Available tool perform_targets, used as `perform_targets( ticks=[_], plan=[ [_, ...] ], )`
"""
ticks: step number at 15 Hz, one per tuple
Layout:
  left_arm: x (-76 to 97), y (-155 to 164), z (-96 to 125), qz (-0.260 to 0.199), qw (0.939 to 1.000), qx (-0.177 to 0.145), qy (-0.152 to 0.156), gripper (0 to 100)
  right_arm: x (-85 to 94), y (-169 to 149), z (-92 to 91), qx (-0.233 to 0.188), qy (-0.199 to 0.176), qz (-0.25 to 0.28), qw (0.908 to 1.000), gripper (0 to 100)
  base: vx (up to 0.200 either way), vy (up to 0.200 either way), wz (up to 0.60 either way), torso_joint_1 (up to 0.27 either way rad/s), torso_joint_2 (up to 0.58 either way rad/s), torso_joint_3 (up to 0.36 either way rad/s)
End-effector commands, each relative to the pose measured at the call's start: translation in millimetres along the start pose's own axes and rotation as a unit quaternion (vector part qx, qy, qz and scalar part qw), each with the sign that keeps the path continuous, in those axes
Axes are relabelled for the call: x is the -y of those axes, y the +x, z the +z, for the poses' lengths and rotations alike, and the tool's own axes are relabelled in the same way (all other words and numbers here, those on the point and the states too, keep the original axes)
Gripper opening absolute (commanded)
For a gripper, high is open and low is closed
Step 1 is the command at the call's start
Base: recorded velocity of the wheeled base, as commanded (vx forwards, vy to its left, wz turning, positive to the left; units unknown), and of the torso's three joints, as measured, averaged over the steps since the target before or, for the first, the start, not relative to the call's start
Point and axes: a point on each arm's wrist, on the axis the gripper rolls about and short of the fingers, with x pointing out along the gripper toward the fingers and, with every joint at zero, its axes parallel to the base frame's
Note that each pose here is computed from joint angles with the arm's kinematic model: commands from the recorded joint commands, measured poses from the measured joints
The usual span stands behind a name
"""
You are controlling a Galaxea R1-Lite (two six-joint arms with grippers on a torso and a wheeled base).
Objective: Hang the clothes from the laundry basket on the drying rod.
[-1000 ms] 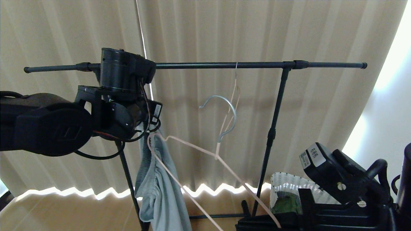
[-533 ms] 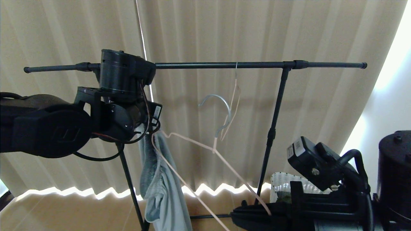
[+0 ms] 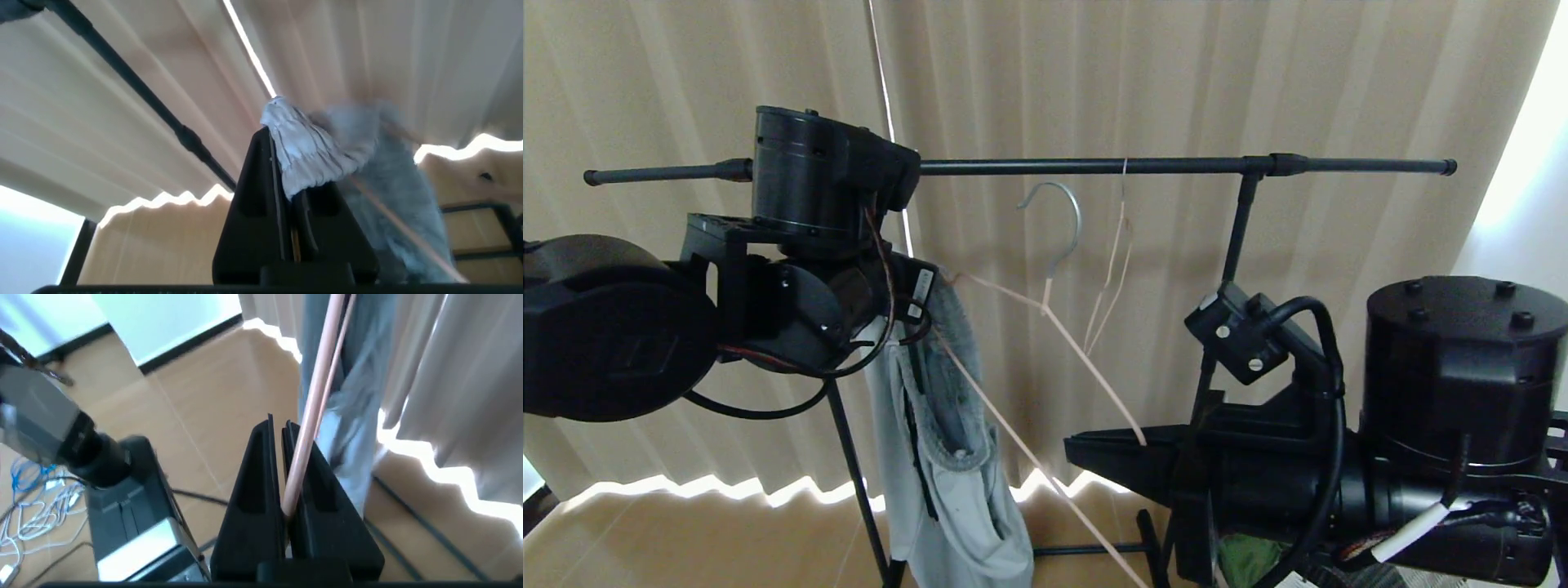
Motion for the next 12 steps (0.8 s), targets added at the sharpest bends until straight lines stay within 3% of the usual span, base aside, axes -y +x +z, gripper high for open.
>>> perform_targets(
  ticks=[1, 4, 8, 12],
  plan=[
    [-2.4, -4.1, 1.9, -0.003, 1.0, 0.006, -0.003, 0, 3.4, 6.4, -7.1, -0.016, 0.003, -0.004, 0.9999, 0, 0.0, 0.0, 0.0, 0.0, 0.0, 0.0],
    [-1.9, -2.2, 1.1, -0.004, 1.0, 0.005, -0.001, 0, 2.4, -4.4, -13.8, -0.021, -0.001, -0.001, 0.9998, 0, 0.0, 0.0, 0.0, 0.0, 0.0, 0.0],
    [3.3, -3.2, -0.7, -0.034, 0.9994, 0.007, 0.003, 0, -3.5, -25.7, -18.4, -0.022, -0.025, 0.075, 0.9966, 0, 0.0, 0.0, 0.0, 0.0, 0.0, 0.0],
    [12.4, -16.8, -3.0, -0.061, 0.9979, 0.014, 0.013, 0, 4.1, -26.0, -16.4, -0.017, -0.021, 0.062, 0.9977, 0, 0.0, 0.0, 0.0, 0.0, 0.0, 0.0]
  ],
)
